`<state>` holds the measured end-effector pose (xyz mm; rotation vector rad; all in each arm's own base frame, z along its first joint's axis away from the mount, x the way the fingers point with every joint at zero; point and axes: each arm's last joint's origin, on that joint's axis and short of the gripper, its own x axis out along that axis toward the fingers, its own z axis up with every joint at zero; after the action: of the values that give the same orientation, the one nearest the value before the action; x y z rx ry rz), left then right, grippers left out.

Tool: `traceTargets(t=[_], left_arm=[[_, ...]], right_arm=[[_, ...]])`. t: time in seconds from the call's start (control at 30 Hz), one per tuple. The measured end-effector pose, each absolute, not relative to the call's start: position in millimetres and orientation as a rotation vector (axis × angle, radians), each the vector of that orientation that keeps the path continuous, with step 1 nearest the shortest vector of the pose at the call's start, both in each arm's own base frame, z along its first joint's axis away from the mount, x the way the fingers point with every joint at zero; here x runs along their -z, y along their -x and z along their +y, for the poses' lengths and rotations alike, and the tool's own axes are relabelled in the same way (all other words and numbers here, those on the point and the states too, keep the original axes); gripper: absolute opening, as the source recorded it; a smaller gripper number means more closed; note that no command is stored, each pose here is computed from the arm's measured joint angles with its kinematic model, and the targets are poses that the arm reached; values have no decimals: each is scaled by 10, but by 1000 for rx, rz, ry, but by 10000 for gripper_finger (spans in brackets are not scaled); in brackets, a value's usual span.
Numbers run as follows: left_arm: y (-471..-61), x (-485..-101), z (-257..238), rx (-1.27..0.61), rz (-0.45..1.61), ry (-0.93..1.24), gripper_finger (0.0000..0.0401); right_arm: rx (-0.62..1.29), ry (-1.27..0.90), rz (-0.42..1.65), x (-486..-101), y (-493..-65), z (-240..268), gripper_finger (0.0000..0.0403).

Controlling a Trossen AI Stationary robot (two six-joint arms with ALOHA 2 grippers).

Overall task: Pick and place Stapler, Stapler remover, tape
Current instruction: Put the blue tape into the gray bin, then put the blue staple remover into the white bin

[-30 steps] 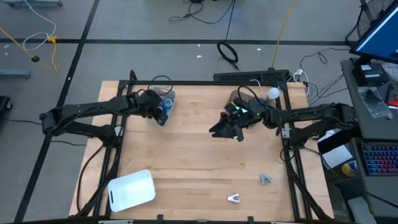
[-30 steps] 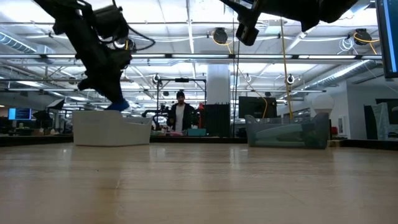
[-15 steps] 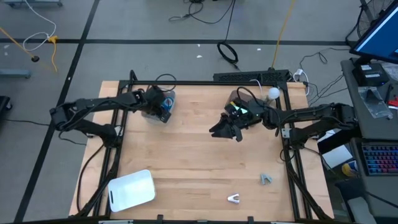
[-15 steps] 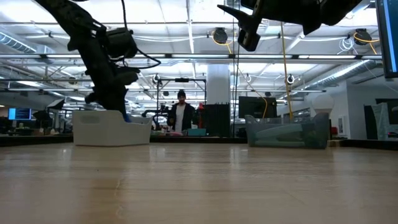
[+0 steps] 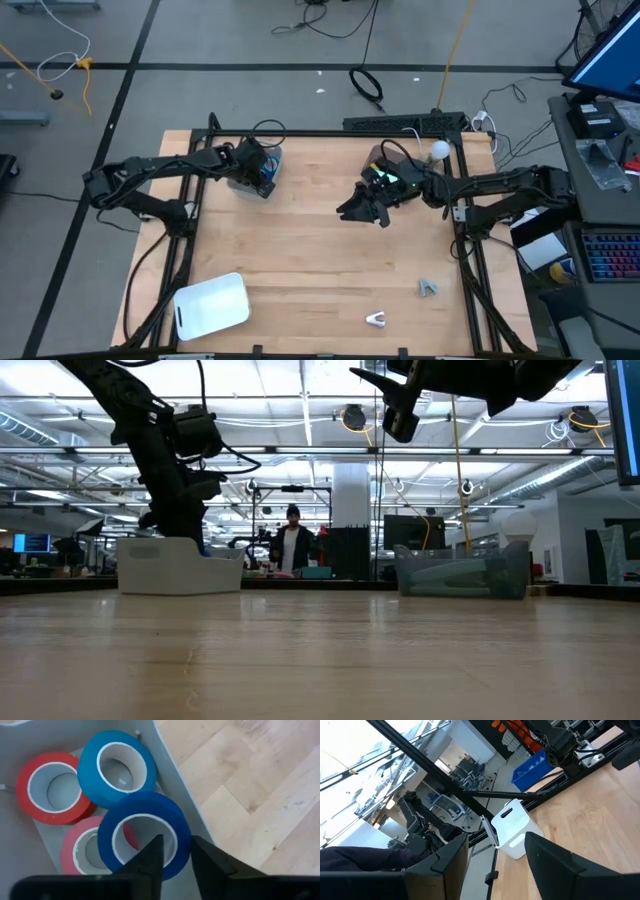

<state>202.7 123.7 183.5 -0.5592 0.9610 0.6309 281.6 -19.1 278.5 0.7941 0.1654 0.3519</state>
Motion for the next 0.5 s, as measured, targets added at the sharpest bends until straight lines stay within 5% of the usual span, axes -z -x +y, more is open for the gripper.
traceTargets(t=[0.3,0.5], left_arm=[[-2021,-1852,1229,-618,955,564,186],[-1935,-2070,1167,-597,854,575,208]], right_arm=[[-354,-795,169,-2782,-2816,-189,191],[-393,-862,250,-2740,-2808,-173,188]])
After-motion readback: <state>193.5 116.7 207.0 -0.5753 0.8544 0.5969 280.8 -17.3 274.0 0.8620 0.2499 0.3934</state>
